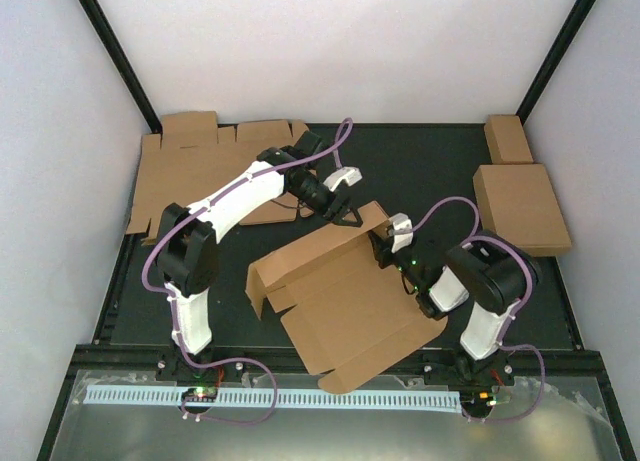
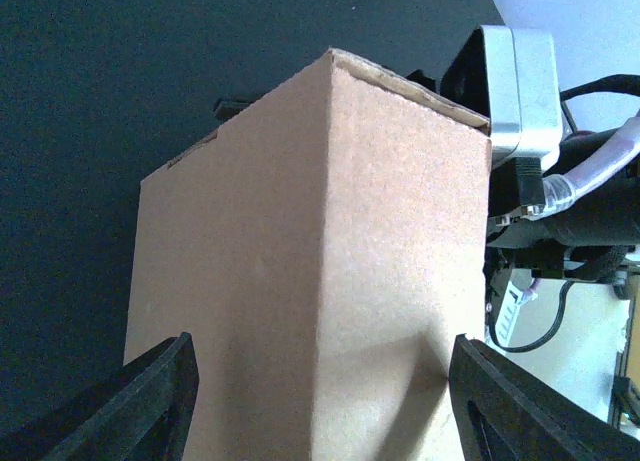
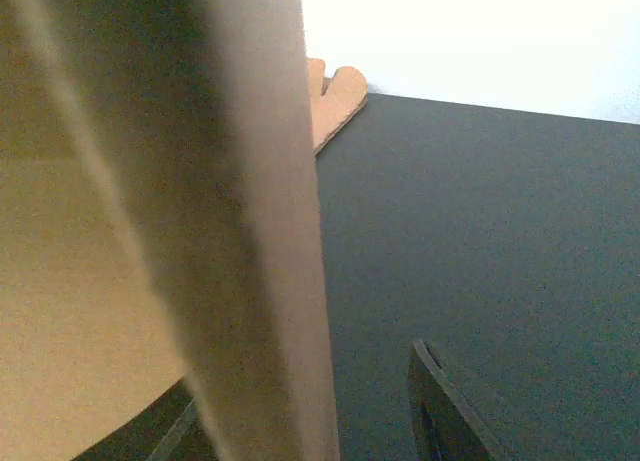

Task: Fold the paper box

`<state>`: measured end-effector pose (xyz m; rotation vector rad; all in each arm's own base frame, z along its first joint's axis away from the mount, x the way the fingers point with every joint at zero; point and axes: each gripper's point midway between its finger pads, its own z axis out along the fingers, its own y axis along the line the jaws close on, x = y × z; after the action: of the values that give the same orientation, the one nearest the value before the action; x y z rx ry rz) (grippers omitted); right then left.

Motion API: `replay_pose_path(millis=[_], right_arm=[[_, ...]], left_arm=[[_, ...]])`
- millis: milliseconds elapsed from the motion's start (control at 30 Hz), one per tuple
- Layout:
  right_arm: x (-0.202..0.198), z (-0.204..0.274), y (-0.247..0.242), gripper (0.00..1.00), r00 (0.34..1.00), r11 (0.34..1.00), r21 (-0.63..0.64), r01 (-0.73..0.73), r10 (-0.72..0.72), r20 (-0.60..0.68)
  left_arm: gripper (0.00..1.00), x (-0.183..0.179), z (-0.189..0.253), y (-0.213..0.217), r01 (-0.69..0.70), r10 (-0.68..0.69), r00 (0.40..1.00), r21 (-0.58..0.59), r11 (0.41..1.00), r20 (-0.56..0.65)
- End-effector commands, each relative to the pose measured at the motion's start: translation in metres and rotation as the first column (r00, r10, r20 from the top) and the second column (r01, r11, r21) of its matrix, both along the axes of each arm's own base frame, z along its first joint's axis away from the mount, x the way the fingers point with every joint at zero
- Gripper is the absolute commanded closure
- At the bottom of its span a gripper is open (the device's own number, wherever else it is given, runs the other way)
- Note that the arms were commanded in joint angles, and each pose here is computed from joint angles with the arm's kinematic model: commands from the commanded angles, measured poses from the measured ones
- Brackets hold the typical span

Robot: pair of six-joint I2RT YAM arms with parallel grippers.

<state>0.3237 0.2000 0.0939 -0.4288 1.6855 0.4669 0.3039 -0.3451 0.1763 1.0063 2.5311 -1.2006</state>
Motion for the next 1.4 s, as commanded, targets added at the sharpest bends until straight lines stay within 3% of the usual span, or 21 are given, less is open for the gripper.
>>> replay_pose_path(millis=[0,200,333,500,700,900,1000,1067,1200,1367], right_arm=[[-0.001,0.007,0.001,0.57,0.999,0.999,0.038,0.002,-0.003,0.043],[0.000,0.011,0.000,0.89,0.998,0.999,0.036,0.009,-0.011,0.058],[0.001,0.020,-0.006,0.92,0.996,0.998,0.055,0.041,-0.045,0.071],[0.000,0.035,-0.014,0.96,0.995,0.992,0.093,0.080,-0.085,0.053],[0.015,0.047,-0.022,0.98,0.983,0.982,0.066,0.178,-0.175,-0.055],[0.029,0.081,-0.038,0.98,0.950,0.948,0.097,0.305,-0.295,-0.106],[0.033,0.096,-0.047,0.98,0.933,0.928,0.137,0.348,-0.328,-0.147],[0.036,0.105,-0.053,0.98,0.917,0.905,0.185,0.384,-0.351,-0.188],[0.038,0.129,-0.068,0.98,0.887,0.828,0.327,0.455,-0.390,-0.247],[0.037,0.146,-0.097,0.98,0.789,0.624,0.483,0.615,-0.489,-0.372]], left_arm=[[0.29,0.002,0.003,0.001,0.003,-0.003,1.000,-0.010,1.000,0.010],[0.29,0.001,0.005,0.002,0.003,-0.003,1.000,-0.010,1.000,0.015],[0.28,0.005,0.021,0.006,-0.022,0.023,0.997,-0.014,1.000,0.071],[0.17,0.013,0.073,0.021,-0.106,0.111,0.963,-0.032,0.994,0.244],[0.05,0.016,0.149,0.070,-0.292,0.299,0.806,-0.096,0.951,0.510],[0.01,-0.014,0.218,0.147,-0.481,0.516,0.522,-0.266,0.836,0.679],[0.01,-0.037,0.237,0.188,-0.580,0.625,0.406,-0.341,0.740,0.666],[0.01,-0.053,0.242,0.204,-0.612,0.684,0.375,-0.387,0.689,0.626],[0.01,-0.080,0.237,0.222,-0.647,0.762,0.374,-0.440,0.623,0.529],[0.01,-0.098,0.216,0.218,-0.644,0.806,0.432,-0.488,0.589,0.404]])
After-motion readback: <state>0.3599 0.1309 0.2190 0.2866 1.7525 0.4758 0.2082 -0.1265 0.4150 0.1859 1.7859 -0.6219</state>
